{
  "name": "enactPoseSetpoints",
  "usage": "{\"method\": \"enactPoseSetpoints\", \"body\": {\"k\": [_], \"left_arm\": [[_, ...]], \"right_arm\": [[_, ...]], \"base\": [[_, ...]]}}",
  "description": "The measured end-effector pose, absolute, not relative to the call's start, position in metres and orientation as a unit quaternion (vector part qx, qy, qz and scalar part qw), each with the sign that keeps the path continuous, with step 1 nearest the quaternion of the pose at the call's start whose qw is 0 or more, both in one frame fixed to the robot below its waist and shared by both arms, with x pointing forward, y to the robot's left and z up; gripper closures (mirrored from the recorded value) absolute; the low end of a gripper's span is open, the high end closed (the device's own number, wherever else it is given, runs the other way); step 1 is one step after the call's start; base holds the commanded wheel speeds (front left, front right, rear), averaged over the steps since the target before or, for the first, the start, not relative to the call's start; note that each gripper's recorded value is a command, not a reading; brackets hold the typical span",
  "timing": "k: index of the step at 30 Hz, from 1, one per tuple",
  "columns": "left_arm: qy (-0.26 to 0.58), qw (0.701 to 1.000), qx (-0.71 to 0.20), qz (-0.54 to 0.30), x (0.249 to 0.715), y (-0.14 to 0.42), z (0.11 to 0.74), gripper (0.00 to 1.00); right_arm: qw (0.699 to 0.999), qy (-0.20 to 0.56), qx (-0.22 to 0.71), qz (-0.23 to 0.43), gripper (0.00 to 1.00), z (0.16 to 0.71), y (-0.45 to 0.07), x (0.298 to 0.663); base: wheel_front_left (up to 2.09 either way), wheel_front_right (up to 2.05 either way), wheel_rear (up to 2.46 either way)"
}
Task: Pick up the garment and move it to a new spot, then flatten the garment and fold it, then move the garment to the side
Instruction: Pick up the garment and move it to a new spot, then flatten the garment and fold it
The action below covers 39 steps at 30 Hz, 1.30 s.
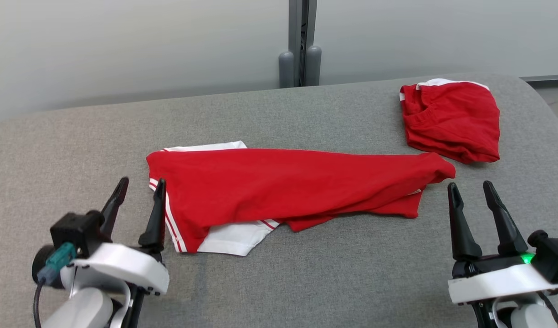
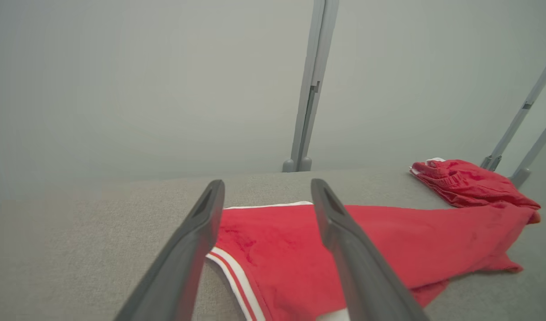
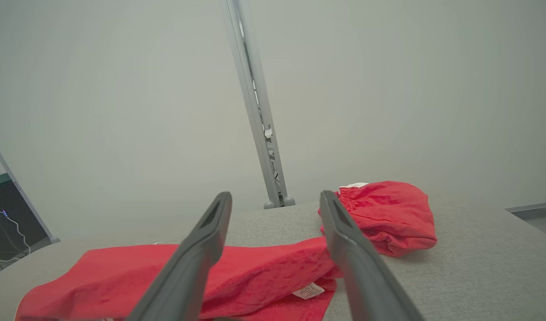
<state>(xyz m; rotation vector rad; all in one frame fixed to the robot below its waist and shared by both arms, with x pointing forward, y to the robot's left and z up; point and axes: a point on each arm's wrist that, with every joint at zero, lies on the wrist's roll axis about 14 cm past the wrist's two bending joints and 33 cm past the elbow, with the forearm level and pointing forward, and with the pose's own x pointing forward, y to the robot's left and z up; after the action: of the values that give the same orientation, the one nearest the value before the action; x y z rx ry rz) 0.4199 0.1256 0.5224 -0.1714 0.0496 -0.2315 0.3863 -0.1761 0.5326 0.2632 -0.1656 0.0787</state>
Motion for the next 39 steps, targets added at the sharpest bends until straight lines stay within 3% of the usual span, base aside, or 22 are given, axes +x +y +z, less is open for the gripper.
{"method": "enactPoseSetpoints", "body": {"k": [19,39], "left_arm": [[0.011,0.994,-0.107,-0.011,0.375,0.162,0.491,0.0],[0.024,0.994,-0.11,-0.015,0.372,0.161,0.472,0.0]], "right_arm": [[0.987,-0.087,0.13,0.036,0.0,0.535,-0.177,0.372],[0.987,-0.087,0.131,0.04,0.0,0.535,-0.174,0.372]], "base": [[0.0,0.0,0.0],[0.0,0.0,0.0]]}}
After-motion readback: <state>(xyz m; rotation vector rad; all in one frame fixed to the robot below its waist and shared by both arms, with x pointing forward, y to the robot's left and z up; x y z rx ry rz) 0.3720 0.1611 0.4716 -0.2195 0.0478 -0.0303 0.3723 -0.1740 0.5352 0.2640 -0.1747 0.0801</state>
